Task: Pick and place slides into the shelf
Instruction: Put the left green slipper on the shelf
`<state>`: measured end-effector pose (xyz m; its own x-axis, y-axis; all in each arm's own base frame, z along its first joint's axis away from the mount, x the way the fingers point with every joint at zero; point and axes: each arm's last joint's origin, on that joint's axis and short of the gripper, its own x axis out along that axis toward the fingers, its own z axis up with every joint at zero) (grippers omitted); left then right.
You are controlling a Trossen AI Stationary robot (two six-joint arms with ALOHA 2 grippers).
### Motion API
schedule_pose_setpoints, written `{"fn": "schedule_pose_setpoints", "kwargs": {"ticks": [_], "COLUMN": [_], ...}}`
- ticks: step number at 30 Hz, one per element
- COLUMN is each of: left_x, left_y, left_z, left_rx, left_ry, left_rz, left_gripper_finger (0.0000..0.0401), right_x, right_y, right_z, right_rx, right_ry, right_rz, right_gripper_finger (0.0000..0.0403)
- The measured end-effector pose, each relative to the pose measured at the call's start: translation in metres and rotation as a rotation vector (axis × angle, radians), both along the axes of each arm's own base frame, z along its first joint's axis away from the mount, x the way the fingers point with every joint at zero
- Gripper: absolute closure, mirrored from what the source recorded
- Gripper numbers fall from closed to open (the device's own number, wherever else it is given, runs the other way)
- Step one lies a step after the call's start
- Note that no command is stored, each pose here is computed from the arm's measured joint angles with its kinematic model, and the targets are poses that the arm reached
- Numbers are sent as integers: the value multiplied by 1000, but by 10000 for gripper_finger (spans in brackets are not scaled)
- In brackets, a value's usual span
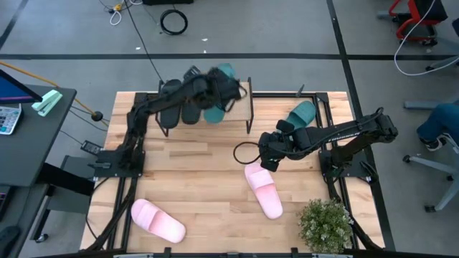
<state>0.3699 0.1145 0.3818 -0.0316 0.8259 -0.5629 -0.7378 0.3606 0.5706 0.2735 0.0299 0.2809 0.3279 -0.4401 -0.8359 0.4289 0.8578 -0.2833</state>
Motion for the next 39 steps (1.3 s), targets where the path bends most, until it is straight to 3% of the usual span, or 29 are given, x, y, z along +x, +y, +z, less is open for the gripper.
{"fn": "schedule_pose_setpoints", "kwargs": {"ticks": [6, 12, 30, 39], "left_x": [-11, -19, 14, 17], "left_y": [33, 53, 73, 67], "left_z": [-2, -4, -65, -69], "left_rx": [-89, -107, -182, -351], "left_ry": [-50, -53, 84, 68], "left_rz": [84, 132, 154, 80], "left_gripper_finger": [374, 370, 386, 314], "right_x": [0, 0, 0, 0], "right_y": [0, 0, 0, 0], "right_z": [0, 0, 0, 0], "right_rx": [0, 0, 5, 7], "right_ry": [0, 1, -3, -3], "right_rz": [1, 1, -6, -6], "right_gripper_finger": [293, 293, 293, 293]}}
